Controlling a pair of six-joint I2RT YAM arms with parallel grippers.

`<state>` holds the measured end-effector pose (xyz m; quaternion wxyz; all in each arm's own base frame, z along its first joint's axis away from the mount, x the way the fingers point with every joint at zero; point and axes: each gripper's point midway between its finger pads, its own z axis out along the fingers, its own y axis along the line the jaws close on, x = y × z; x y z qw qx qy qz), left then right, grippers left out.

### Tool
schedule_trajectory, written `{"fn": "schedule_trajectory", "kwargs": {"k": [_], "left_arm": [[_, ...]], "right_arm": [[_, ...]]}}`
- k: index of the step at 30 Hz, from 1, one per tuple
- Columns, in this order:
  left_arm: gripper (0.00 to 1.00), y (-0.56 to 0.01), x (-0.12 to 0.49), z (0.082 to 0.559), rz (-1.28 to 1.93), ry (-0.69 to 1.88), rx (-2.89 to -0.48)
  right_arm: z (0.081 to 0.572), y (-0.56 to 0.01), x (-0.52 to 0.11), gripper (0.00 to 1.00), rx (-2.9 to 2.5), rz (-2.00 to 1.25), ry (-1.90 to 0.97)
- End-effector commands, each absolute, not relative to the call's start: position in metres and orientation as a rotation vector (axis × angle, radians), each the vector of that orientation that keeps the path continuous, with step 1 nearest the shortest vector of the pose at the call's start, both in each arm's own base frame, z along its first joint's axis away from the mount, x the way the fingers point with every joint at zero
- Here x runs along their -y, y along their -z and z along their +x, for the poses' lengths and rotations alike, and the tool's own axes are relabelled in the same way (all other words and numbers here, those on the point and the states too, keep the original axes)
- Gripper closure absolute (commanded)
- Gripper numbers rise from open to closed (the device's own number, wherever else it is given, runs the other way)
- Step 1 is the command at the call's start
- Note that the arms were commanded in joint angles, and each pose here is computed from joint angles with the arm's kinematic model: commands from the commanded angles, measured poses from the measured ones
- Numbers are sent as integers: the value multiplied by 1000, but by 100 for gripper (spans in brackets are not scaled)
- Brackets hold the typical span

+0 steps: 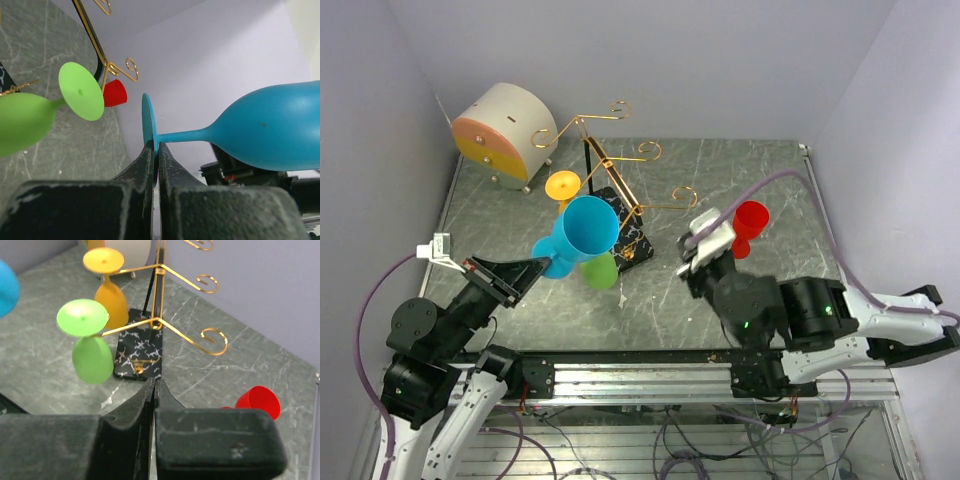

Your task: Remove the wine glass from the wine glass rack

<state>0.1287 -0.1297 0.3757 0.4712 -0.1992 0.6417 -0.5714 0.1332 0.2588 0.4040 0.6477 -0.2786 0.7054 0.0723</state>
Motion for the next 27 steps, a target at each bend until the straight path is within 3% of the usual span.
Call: {"fn": "schedule_trajectory", "kwargs": {"k": [1,6,8,13,16,19,27], "left_arm": [[93,-388,117,125,-436,1308,-1500],[93,-386,112,123,-416,1245,-1522],[93,-384,110,124,-401,1211,-1535],[93,-381,112,130,-334,1125,-1591],[93,-374,115,140,-314,1079,-1653],[93,-372,118,148,-287,1054,-1674],[93,-373,127,158,-240,1057,-1689]], "right_arm": [[178,-422,-252,100,-1650,-509,-227],[275,-411,-260,100,-1852,-460,-248],[290,-410,-267,100,-1918,-469,-345],[249,-458,-304,97,-1813,-611,-753],[204,-484,-317,74,-1716,-748,-1007],[175,-505,-309,61,-1630,-775,-1130],[163,-498,-310,58,-1656,-811,-1181]]}}
